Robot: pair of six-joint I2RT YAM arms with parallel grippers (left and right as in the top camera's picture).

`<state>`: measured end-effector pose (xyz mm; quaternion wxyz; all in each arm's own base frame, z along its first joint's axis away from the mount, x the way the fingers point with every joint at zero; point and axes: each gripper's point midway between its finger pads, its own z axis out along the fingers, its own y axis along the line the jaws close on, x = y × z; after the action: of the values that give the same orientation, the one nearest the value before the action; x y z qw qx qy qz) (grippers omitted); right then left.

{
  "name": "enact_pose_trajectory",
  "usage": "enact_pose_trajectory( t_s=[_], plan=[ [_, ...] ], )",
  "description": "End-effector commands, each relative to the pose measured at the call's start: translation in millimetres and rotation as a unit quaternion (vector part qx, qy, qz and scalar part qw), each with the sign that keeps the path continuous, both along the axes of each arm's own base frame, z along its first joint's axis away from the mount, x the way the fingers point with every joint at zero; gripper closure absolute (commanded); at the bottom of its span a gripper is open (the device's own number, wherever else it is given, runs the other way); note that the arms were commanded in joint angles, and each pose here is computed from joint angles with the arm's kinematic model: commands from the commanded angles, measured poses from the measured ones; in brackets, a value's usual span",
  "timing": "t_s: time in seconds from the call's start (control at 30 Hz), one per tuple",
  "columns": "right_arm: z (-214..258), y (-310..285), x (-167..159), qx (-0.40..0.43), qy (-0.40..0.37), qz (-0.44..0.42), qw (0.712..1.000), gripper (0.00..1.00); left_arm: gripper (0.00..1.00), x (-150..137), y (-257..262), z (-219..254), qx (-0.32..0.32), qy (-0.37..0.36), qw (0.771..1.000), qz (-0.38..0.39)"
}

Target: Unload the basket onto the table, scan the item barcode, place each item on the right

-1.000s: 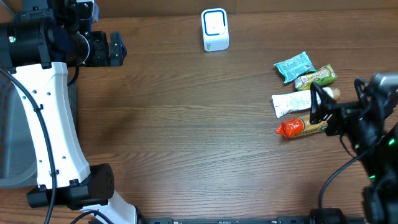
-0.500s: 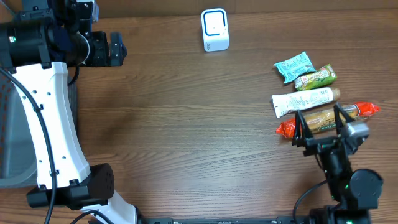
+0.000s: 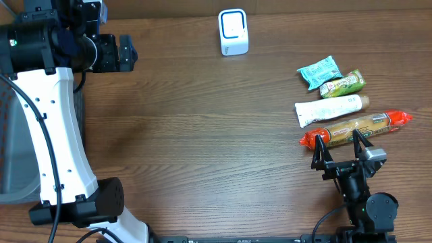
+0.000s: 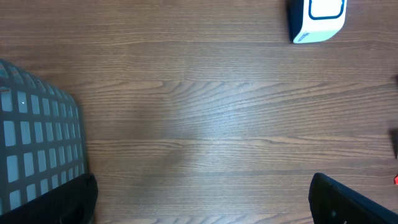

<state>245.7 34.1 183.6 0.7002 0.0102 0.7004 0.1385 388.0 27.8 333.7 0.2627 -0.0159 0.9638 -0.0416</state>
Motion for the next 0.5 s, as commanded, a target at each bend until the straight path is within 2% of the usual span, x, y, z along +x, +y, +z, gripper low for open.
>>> enact_pose_trajectory(
  t_s=[0.0,0.47],
  plan=[
    [-14.0,-2.4,-1.4,0.003,0.023,-0.009,1.0,0.0,0.01,-2.2,0.0,9.8,0.004,-0.016,1.0,-0.008],
    [-12.3,-3.9,-1.3,0.003,0.019,-0.013,1.0,0.0,0.0,-2.1,0.0,9.8,0.004,-0.016,1.0,-0.008]
  ],
)
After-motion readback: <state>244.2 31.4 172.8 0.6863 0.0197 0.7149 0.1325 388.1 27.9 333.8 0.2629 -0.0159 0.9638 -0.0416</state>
